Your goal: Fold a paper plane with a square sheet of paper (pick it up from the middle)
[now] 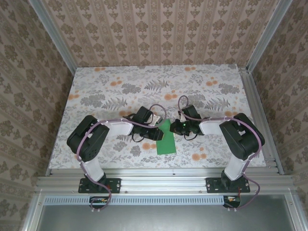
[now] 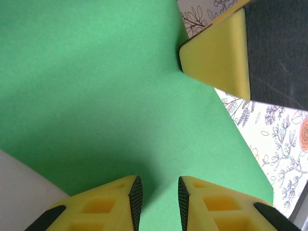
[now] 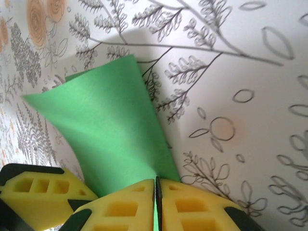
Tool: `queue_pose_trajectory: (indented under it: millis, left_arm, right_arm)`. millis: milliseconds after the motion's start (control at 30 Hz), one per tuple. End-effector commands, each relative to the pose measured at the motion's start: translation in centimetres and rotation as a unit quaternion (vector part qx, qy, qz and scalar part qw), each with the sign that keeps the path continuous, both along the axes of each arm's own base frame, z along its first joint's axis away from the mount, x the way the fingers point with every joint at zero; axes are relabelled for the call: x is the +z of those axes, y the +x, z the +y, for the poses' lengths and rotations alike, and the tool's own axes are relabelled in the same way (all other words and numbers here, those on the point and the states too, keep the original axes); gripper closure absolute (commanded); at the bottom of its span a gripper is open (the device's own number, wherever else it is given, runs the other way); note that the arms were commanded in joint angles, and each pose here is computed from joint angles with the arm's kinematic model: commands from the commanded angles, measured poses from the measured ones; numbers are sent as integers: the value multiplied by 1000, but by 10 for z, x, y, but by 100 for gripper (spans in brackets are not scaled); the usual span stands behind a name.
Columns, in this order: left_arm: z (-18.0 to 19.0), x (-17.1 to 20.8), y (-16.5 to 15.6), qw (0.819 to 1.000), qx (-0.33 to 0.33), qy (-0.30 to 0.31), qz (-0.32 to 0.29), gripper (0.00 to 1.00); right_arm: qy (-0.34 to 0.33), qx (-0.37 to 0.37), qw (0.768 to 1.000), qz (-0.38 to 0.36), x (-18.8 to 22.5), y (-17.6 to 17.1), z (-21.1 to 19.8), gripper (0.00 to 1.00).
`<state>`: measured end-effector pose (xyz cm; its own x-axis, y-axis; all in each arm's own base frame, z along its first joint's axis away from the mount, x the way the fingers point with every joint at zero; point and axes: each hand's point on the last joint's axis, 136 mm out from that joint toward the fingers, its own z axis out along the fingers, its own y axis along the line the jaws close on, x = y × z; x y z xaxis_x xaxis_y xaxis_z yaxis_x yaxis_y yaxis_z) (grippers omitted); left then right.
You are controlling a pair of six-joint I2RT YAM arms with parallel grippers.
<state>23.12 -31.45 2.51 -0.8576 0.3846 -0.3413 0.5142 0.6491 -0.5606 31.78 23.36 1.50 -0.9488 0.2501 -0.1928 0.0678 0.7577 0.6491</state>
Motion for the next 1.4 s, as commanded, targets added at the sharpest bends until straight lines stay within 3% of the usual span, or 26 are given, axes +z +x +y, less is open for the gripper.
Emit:
queue_pose_trajectory:
  millis: [0, 167, 300, 433, 900, 1133, 1367]
  left_arm:
    - [20, -15, -13, 999, -3, 36, 17, 70]
    - [22, -15, -14, 999, -3, 36, 15, 70]
    - [20, -14, -12, 999, -2, 29, 15, 70]
    - [17, -12, -10, 1000, -2, 24, 14, 70]
    - [28, -9, -16, 999, -1, 32, 15, 71]
    - [34, -11, -21, 999, -4, 42, 20, 70]
    - [32, -5, -17, 999, 4, 35, 18, 70]
  right_arm:
    - [-47, -26, 999, 5, -17, 6, -23, 86]
    - [-17, -11, 1000, -18, 13, 5, -9, 86]
    - [37, 24, 999, -30, 42, 4, 27, 84]
    - [42, 41, 998, -24, 36, 8, 48, 84]
    - [-33, 4, 999, 5, -25, 26, 10, 84]
    - [-46, -21, 999, -3, -26, 36, -10, 85]
    - [-13, -11, 1000, 1, -20, 37, 3, 86]
